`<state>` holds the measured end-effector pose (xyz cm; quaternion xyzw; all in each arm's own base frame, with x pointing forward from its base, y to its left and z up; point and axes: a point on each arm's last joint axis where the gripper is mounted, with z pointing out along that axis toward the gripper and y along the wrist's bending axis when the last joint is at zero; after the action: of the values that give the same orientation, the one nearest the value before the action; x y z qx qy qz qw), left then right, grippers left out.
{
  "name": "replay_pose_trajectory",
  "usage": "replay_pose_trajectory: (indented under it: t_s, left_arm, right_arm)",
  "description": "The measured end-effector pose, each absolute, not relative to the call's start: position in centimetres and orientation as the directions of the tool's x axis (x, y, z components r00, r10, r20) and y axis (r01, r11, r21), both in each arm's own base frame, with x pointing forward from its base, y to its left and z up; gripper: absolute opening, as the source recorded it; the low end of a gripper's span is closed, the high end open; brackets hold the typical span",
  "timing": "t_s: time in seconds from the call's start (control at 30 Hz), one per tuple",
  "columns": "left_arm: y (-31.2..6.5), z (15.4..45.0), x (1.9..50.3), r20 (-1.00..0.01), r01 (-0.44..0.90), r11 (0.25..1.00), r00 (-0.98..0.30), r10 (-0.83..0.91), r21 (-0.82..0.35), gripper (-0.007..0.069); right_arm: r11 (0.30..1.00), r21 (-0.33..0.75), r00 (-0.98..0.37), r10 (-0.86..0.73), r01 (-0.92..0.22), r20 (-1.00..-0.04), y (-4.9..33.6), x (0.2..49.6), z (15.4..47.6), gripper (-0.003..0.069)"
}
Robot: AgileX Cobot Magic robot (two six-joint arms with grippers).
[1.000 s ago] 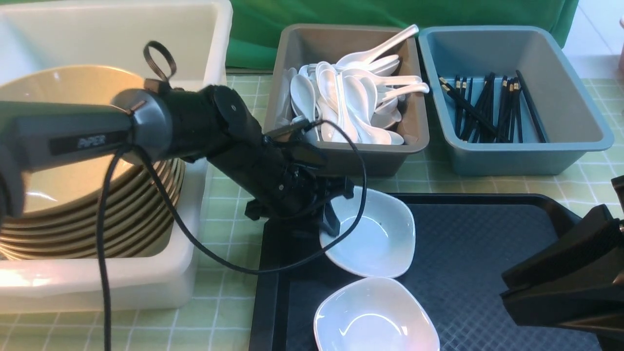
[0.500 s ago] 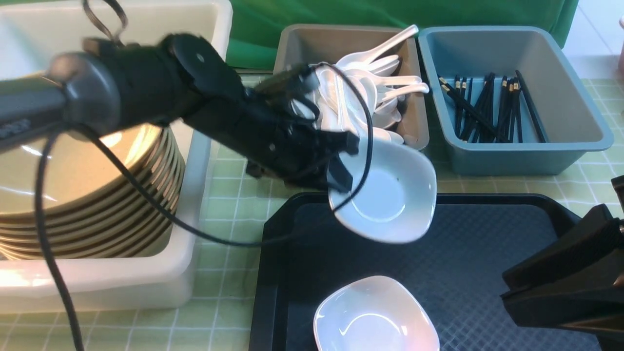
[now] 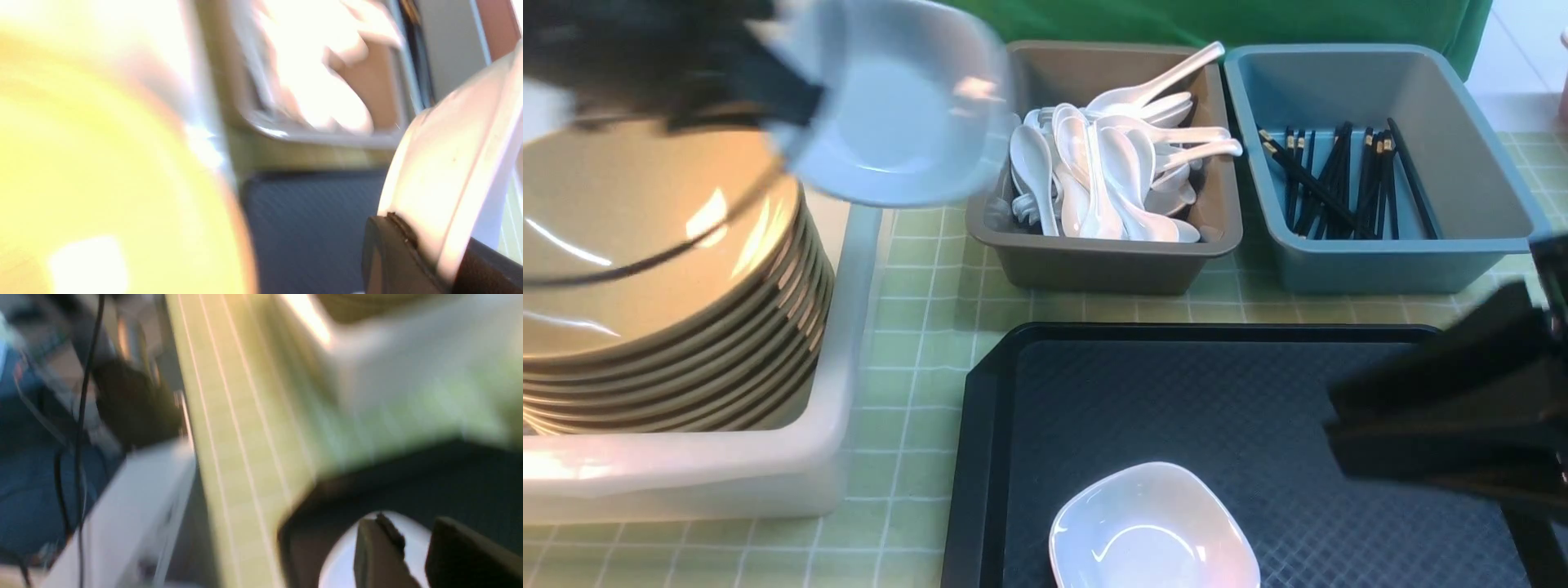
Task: On green table put chopsticks spoon bowls plates into blue grey white boxes.
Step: 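Place the white bowl into the white bin with the other dishes with the left gripper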
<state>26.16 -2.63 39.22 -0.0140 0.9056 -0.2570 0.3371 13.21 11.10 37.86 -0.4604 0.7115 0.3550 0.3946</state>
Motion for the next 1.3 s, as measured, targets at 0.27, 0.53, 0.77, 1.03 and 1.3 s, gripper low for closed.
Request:
replay_pose_trajectory:
  t_s: [0.27, 0.53, 0.77, 1.03, 1.3]
  left_arm:
    - [4.8, 38.0, 18.7, -0.656, -0.233, 0.860, -0.566, -0.499, -0.454, 0.0015]
    - [11.0, 36.7, 20.6, -0.638, -0.536, 0.707, -0.354, -0.684, -0.461, 0.0015]
    - [16.5, 35.6, 21.3, -0.582, -0.636, 0.595, -0.269, -0.767, -0.491, 0.0015]
    - [18.9, 33.2, 21.3, -0.539, -0.702, 0.589, -0.340, -0.771, -0.401, 0.0015]
    - [19.3, 31.1, 21.8, -0.411, -0.743, 0.528, -0.366, -0.835, -0.411, 0.0016]
  right_arm:
    - [0.255, -0.014, -0.054, -0.254, -0.967, -0.966, 11.7, 13.3, 39.5, 0.0192]
    - [0.241, -0.029, -0.038, -0.267, -0.970, -0.963, 11.7, 13.3, 39.4, 0.0194]
    - [0.237, -0.036, -0.032, -0.277, -0.971, -0.960, 11.7, 13.2, 39.3, 0.0194]
    - [0.233, -0.035, -0.032, -0.278, -0.972, -0.960, 11.7, 13.2, 39.3, 0.0195]
    - [0.254, -0.041, -0.031, -0.274, -0.966, -0.961, 11.6, 13.4, 39.3, 0.0197]
